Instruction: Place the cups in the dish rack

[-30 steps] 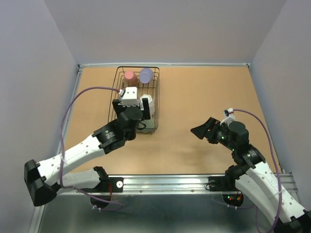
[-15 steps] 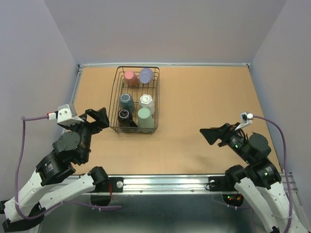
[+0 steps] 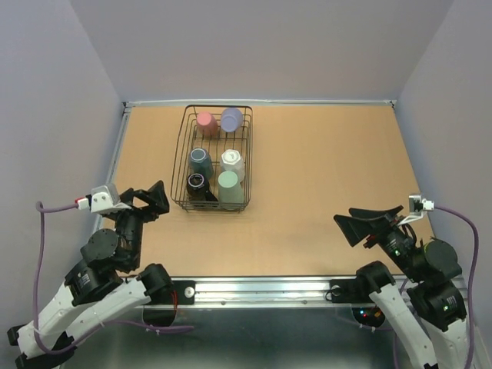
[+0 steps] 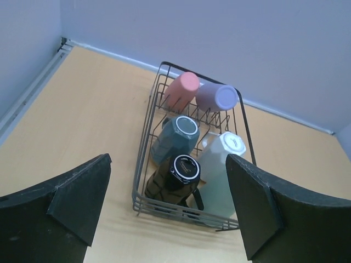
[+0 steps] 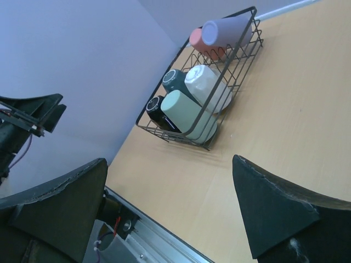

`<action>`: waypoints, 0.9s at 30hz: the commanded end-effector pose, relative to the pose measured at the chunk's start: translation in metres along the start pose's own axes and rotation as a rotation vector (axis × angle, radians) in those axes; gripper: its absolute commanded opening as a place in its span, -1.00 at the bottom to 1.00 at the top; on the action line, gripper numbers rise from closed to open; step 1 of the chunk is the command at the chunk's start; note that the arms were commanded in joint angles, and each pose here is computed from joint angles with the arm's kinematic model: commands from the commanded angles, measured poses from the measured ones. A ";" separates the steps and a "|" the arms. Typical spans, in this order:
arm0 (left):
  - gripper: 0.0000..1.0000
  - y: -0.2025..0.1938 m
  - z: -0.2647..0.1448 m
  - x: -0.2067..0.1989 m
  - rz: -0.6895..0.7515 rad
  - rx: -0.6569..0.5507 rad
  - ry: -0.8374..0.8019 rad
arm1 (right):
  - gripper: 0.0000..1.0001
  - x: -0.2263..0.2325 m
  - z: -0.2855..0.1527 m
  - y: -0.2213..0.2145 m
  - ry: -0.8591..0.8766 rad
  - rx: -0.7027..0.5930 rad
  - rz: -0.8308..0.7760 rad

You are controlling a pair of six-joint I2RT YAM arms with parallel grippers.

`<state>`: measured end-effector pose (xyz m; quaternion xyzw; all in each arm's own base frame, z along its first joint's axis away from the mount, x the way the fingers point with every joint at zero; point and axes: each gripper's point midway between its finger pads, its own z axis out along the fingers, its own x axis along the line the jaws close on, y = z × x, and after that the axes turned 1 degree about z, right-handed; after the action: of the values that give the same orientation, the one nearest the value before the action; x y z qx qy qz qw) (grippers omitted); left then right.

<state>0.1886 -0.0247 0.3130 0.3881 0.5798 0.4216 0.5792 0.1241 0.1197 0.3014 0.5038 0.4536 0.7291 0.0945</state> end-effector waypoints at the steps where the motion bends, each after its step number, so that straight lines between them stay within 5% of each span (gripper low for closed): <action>1: 0.91 0.002 0.008 0.007 0.080 -0.092 0.046 | 1.00 0.006 -0.013 0.007 -0.007 -0.007 -0.035; 5: 0.83 -0.020 0.019 0.014 0.264 -0.112 0.110 | 1.00 0.001 -0.012 0.001 -0.023 0.016 -0.030; 6: 0.97 -0.023 0.020 0.017 0.265 -0.116 0.143 | 1.00 0.001 -0.012 0.000 -0.021 0.019 -0.028; 13: 0.97 -0.033 0.046 0.012 0.289 -0.135 0.237 | 1.00 -0.002 -0.010 -0.004 -0.025 0.036 -0.036; 21: 0.97 -0.017 0.082 0.055 0.221 -0.219 0.371 | 1.00 -0.010 -0.002 -0.009 -0.050 0.052 -0.017; 27: 0.93 -0.039 0.085 0.105 0.035 -0.335 0.552 | 1.00 -0.015 0.012 -0.014 -0.081 0.096 0.019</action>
<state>0.2708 0.0533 0.2459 0.2618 0.6216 0.6198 0.4012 0.1268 0.1198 0.2795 0.5383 0.4786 0.6882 0.0873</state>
